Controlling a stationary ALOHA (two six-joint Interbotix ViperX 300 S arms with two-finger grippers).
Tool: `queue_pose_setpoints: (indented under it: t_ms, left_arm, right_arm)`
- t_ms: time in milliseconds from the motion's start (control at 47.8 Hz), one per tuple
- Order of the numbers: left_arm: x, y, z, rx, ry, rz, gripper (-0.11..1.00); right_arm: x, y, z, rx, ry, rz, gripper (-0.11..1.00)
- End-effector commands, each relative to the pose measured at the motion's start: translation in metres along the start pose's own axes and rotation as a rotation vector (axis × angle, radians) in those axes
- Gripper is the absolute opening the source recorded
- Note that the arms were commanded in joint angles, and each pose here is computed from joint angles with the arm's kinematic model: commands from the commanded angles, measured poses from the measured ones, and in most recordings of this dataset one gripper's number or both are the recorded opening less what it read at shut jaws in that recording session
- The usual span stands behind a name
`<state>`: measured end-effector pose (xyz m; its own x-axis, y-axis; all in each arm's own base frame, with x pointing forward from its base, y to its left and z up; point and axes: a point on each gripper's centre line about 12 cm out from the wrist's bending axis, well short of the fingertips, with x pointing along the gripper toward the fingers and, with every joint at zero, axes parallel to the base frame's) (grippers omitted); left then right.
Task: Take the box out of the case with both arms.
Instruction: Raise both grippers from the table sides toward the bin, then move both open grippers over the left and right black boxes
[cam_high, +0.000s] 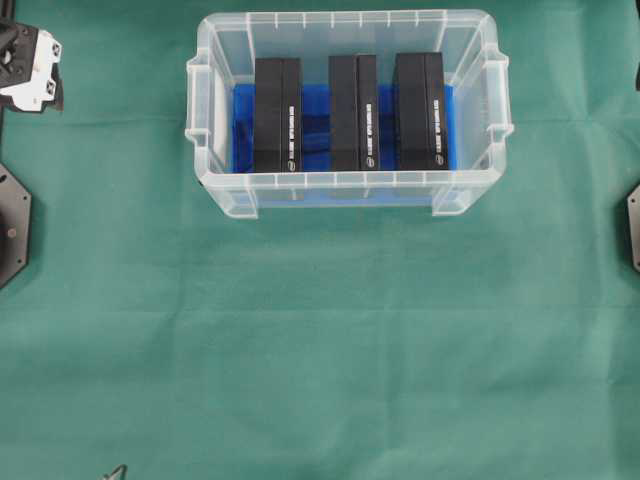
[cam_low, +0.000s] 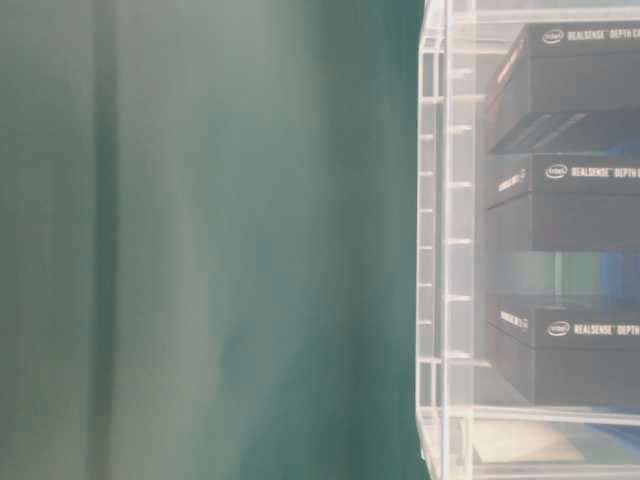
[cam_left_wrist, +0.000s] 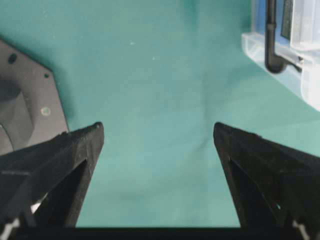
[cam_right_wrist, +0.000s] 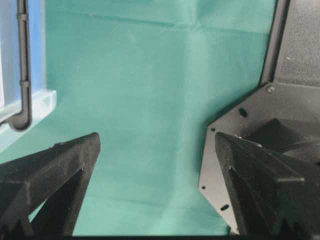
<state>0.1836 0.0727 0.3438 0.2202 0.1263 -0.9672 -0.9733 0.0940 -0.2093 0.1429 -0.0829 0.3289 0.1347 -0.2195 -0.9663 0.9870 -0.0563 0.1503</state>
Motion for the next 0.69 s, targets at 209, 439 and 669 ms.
queue_pose_setpoints:
  t_ms: [209,439,669]
  left_arm:
    - [-0.004,-0.016,0.009,-0.006,-0.002,-0.006,0.86]
    - [0.000,-0.043,0.020,-0.007,0.007,0.009,0.85]
    - [0.003,-0.081,0.032,0.009,0.013,0.010,0.85]
  right_arm:
    - [0.003,0.014,0.004,0.004,0.011,-0.007,0.96]
    - [0.005,0.042,0.014,0.001,-0.001,0.033,0.96]
    - [0.014,0.077,0.020,-0.019,0.009,0.062,0.96]
